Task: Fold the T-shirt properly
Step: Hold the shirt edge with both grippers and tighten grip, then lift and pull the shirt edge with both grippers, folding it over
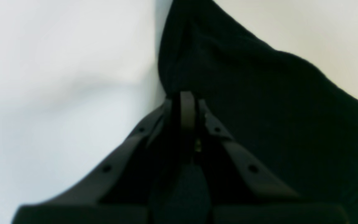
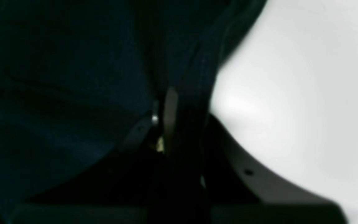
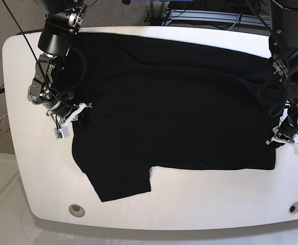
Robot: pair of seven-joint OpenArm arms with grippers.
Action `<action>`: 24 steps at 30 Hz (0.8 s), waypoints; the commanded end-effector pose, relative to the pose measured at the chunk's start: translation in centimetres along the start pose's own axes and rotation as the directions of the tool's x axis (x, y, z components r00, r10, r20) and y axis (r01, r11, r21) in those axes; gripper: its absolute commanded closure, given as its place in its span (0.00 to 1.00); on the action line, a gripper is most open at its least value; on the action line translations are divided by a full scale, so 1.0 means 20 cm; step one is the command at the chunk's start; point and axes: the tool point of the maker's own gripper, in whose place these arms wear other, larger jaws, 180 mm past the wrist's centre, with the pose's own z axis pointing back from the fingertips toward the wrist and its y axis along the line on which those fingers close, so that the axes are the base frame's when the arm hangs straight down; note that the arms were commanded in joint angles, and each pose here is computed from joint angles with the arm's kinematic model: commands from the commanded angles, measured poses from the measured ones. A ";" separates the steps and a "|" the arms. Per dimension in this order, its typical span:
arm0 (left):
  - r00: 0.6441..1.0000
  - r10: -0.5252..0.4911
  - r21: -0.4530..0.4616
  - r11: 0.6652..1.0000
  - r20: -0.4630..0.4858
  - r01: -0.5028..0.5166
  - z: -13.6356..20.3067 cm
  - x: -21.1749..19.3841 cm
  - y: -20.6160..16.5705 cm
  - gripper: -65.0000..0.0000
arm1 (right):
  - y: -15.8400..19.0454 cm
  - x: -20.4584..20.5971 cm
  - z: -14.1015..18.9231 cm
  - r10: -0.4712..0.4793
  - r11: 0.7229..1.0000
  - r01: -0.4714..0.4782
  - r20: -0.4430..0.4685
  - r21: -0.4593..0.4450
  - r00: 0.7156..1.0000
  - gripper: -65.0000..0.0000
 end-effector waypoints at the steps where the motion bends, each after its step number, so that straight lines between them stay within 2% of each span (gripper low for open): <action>1: 0.994 -0.022 0.006 1.000 0.103 0.021 0.06 0.21 0.04 1.00 | -0.02 0.11 0.05 0.048 0.999 -0.047 0.048 -0.020 0.998 1.00; 6: 0.987 -0.072 0.031 0.997 0.145 0.068 0.15 0.28 0.10 1.00 | -0.01 0.16 0.12 0.099 0.995 -0.096 0.067 -0.038 0.993 1.00; 8: 0.980 -0.131 0.061 0.990 0.147 0.124 0.22 0.30 0.16 1.00 | 0.00 0.19 0.17 0.131 0.990 -0.126 0.076 -0.060 0.989 1.00; 12: 0.973 -0.177 0.086 0.982 0.145 0.166 0.29 0.29 0.21 1.00 | 0.00 0.19 0.21 0.155 0.986 -0.149 0.086 -0.074 0.984 1.00; 24: 0.963 -0.262 0.121 0.960 0.070 0.252 0.46 0.06 0.31 1.00 | -0.01 0.15 0.32 0.180 0.979 -0.169 0.092 -0.116 0.979 1.00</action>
